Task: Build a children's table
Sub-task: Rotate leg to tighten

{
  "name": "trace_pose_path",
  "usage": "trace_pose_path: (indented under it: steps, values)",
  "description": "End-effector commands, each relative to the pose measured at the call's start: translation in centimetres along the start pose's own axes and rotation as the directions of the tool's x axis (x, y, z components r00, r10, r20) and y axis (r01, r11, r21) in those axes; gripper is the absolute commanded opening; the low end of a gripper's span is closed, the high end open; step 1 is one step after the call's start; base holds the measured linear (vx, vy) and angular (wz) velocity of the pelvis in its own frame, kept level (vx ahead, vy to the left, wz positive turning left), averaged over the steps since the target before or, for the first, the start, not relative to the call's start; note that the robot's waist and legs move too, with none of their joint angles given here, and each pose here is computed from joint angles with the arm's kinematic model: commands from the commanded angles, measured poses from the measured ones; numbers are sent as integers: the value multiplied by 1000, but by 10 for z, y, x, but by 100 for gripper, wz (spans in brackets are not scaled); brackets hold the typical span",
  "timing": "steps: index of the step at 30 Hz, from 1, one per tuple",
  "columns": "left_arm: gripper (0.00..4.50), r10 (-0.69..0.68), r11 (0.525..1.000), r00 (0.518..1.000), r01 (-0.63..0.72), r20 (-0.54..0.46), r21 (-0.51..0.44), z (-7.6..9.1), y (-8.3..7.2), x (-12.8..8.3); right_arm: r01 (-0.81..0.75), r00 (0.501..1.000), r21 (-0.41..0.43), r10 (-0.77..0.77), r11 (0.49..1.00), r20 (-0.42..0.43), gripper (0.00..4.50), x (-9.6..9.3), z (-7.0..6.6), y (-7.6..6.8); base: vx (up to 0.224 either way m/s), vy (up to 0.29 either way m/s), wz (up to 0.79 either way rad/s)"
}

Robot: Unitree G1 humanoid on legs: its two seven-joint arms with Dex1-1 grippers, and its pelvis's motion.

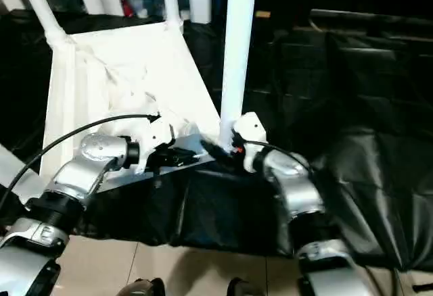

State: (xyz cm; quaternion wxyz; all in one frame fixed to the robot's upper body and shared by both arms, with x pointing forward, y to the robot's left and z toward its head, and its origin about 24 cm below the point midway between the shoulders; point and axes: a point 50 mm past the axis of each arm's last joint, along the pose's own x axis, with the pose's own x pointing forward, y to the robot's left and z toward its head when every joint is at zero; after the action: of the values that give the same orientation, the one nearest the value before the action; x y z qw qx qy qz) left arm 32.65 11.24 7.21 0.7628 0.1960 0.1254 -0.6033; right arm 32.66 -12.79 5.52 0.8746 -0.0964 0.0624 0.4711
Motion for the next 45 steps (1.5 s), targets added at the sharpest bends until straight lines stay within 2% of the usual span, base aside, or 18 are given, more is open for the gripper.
trace_pose_path:
  steps: [1,8,10,12,20,24,26,27,30,33,34,36,37,40,44,45]
  values:
    - [0,-120,992,993,120,-2,28,-1,-10,7,-263,961,41,265,964,-76,374,3,-14,26,0,0,0]
    - [0,-135,990,990,136,-31,30,-3,-1,-5,-425,897,39,427,904,-110,374,-11,-16,30,0,0,0]
    - [0,-139,990,990,140,-38,31,-2,1,-7,-459,879,45,460,888,-126,349,-14,-17,31,0,0,0]
    - [0,-142,989,989,143,-41,33,-2,2,-8,-481,865,50,483,875,-134,342,-16,-18,32,0,0,0]
    - [0,-149,988,988,151,-49,34,-3,5,-8,-474,869,49,476,879,-137,276,-11,-21,36,0,0,0]
    - [0,-149,988,987,151,-51,32,-4,4,-6,-460,878,59,464,886,-113,269,-9,-20,39,0,0,0]
    - [0,-126,991,991,128,-46,28,-4,4,-5,-425,899,69,430,903,-86,266,-7,-19,38,0,0,0]
    - [0,-101,995,994,102,-35,20,-2,4,-2,-363,928,84,368,928,-59,266,-3,-19,37,0,0,0]
    - [0,-61,998,998,62,-21,9,-1,4,3,-257,964,102,263,961,-47,265,3,-20,33,0,0,0]
    - [0,-50,999,999,50,-18,6,0,5,4,-227,971,106,233,968,-49,265,5,-21,32,0,0,0]
    - [0,-8,1000,1000,8,0,-12,3,1,16,-67,995,145,76,987,-60,265,16,-25,30,0,0,0]
    - [0,36,999,999,-35,14,-27,7,-2,28,70,996,194,-58,978,-67,265,28,-26,31,0,0,0]
    - [0,42,999,999,-41,14,-28,7,-2,29,87,995,202,-75,976,-69,265,30,-27,31,0,0,0]
    - [0,116,993,993,-115,25,-41,14,-4,45,254,967,271,-238,929,-90,265,49,-24,37,0,0,0]
    - [0,175,984,984,-173,37,-51,21,-5,56,299,954,278,-288,913,-81,265,68,-17,49,0,0,0]
    - [0,187,981,981,-184,44,-53,24,-7,60,290,957,266,-281,919,-71,265,75,-14,56,0,0,0]
